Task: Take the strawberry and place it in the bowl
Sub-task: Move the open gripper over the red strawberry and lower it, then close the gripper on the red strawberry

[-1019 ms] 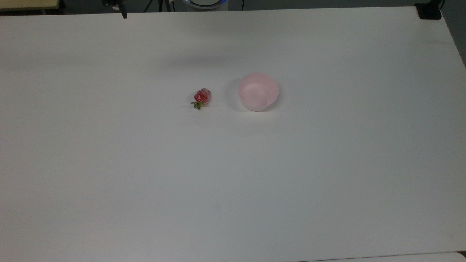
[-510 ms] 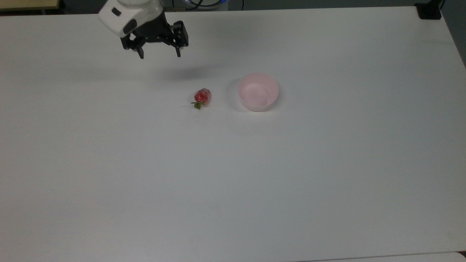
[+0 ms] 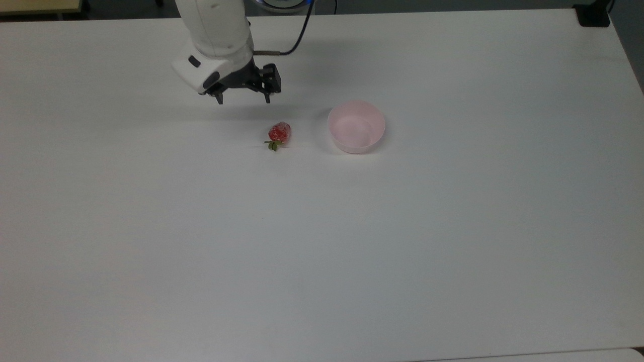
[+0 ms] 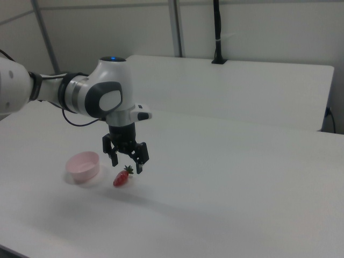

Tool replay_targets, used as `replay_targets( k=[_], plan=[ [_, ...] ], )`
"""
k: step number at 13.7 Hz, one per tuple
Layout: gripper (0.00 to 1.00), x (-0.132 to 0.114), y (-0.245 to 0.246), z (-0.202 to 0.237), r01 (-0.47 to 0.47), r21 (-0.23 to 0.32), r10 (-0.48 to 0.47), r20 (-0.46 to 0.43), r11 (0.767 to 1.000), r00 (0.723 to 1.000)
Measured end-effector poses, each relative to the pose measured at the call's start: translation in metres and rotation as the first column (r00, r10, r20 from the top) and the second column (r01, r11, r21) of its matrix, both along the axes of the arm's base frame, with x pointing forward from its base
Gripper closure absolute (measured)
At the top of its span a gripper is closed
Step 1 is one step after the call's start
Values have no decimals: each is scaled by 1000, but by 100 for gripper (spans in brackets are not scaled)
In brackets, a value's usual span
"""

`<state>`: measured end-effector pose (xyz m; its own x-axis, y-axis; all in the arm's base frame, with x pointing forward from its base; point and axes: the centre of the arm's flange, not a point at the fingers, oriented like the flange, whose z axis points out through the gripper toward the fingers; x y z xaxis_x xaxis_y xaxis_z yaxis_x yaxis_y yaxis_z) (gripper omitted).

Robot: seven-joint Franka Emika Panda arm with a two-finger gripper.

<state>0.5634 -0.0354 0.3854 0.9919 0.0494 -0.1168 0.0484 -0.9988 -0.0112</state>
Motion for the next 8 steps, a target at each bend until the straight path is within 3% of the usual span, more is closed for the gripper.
replay_targets(
  k=[8],
  plan=[
    [1, 16, 42, -56, 71, -17, -71, -7, 997, 997]
  ],
)
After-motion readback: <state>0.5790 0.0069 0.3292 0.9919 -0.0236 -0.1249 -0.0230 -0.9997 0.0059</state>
